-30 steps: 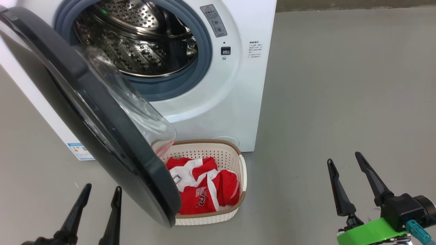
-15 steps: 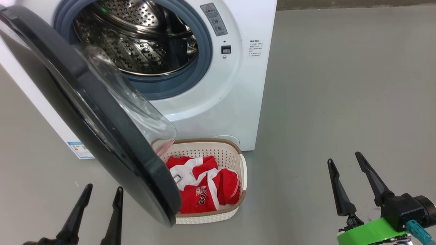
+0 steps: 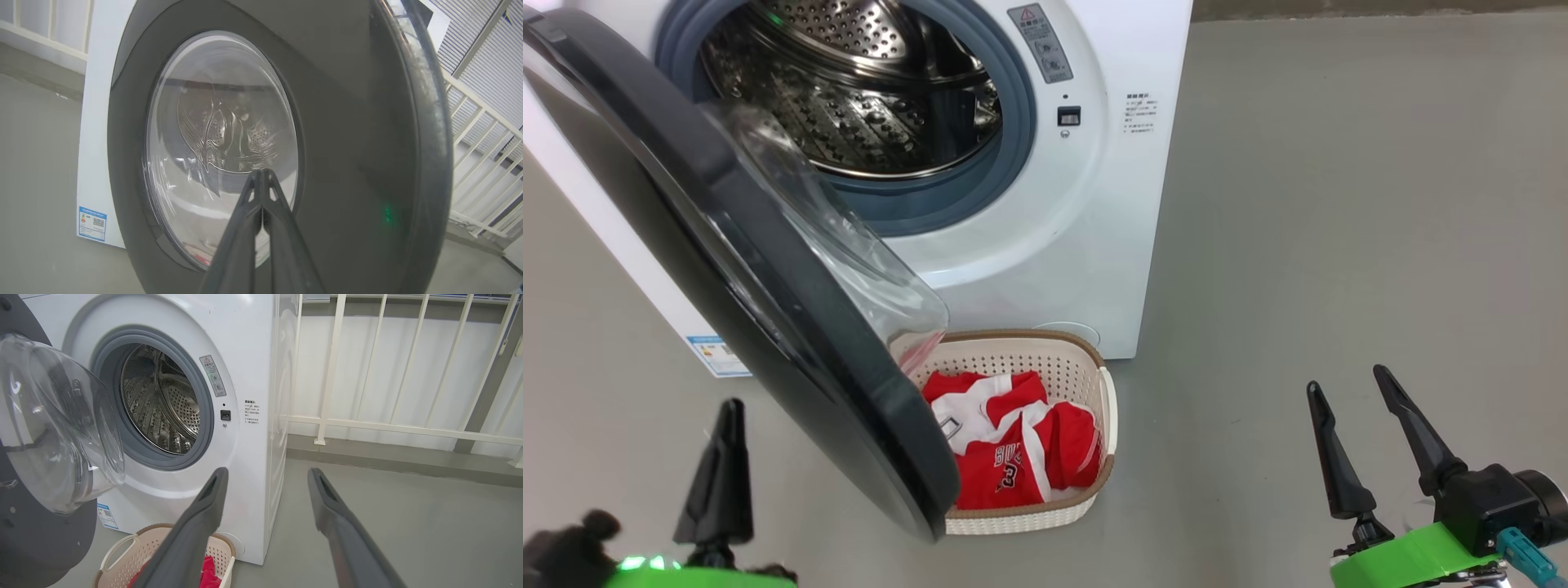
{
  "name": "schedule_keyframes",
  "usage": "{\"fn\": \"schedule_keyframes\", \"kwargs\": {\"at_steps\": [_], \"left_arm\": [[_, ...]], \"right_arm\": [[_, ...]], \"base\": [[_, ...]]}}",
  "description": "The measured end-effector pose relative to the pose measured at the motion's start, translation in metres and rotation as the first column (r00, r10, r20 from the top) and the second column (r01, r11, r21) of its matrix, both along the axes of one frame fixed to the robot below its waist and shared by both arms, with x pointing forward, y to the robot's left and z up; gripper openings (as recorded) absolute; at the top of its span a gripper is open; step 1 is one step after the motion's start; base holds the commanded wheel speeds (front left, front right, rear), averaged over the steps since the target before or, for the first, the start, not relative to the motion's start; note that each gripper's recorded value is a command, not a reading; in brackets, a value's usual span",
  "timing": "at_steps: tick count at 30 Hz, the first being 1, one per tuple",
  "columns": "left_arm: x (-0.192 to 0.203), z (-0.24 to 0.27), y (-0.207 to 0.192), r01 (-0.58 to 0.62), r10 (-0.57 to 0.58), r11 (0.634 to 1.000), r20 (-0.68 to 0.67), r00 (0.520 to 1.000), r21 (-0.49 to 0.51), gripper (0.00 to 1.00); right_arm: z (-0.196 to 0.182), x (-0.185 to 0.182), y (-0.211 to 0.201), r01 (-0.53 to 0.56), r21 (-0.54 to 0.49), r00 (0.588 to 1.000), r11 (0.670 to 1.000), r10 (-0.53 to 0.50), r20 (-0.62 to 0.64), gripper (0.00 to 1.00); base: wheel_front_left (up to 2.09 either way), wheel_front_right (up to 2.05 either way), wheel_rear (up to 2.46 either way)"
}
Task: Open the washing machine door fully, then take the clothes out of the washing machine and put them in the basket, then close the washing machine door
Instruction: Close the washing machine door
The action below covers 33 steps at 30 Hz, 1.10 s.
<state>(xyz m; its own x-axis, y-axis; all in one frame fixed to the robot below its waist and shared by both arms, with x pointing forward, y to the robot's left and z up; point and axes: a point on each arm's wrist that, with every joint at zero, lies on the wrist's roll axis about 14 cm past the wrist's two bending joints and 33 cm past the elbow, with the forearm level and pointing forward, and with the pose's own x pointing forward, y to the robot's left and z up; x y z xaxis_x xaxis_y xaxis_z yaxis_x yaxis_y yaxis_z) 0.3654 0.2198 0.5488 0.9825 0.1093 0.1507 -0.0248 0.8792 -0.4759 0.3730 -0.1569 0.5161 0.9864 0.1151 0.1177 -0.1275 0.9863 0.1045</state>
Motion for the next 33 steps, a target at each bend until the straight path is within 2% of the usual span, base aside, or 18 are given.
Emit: {"fn": "schedule_keyframes", "kwargs": {"at_steps": [3, 5, 7, 9, 12, 17, 24, 27, 33], "left_arm": [[0.007, 0.002, 0.009, -0.029, 0.028, 0.990, -0.009, 1.000, -0.136, 0.00], [0.013, 0.002, 0.014, -0.043, 0.040, 0.963, -0.019, 0.999, -0.267, 0.00], [0.019, 0.003, 0.014, -0.033, 0.024, 0.912, -0.027, 0.999, -0.409, 0.00], [0.024, 0.006, 0.009, 0.003, -0.019, 0.842, -0.025, 1.000, -0.539, 0.00], [0.028, 0.010, 0.001, 0.036, -0.069, 0.738, -0.023, 0.997, -0.674, 0.00], [0.031, 0.023, -0.007, 0.068, -0.100, 0.653, 0.004, 0.995, -0.754, 0.00], [0.032, 0.035, -0.041, 0.155, -0.221, 0.521, 0.042, 0.974, -0.839, 0.00], [0.033, 0.037, -0.052, 0.174, -0.253, 0.487, 0.052, 0.966, -0.856, 0.00], [0.041, 0.034, -0.070, 0.184, -0.289, 0.466, 0.048, 0.956, -0.865, 0.00]], "right_arm": [[-0.002, 0.000, 0.000, 0.002, 0.000, 1.000, 1.000, -0.002, -0.006, 1.00], [-0.003, 0.001, -0.001, 0.003, 0.000, 1.000, 1.000, -0.003, -0.010, 1.00], [-0.005, 0.001, -0.002, 0.006, 0.000, 1.000, 1.000, -0.006, -0.015, 1.00], [-0.007, 0.001, -0.003, 0.009, 0.000, 1.000, 1.000, -0.009, -0.020, 1.00], [-0.009, 0.000, -0.004, 0.014, -0.001, 1.000, 1.000, -0.014, -0.026, 1.00], [-0.010, -0.001, -0.008, 0.025, -0.002, 0.999, 1.000, -0.025, -0.031, 1.00], [-0.012, -0.003, -0.012, 0.039, -0.003, 0.999, 0.999, -0.039, -0.038, 1.00], [-0.011, -0.003, -0.015, 0.047, -0.003, 0.998, 0.999, -0.048, -0.036, 1.00], [-0.012, -0.005, -0.024, 0.075, -0.006, 0.996, 0.997, -0.075, -0.038, 1.00]], "base": [[0.00, 0.00, 0.00], [0.00, 0.00, 0.00], [0.00, 0.00, 0.00], [0.00, 0.00, 0.00], [0.00, 0.00, 0.00], [0.00, 0.00, 0.00], [0.00, 0.00, 0.00], [0.00, 0.00, 0.00], [0.00, 0.00, 0.00]]}}
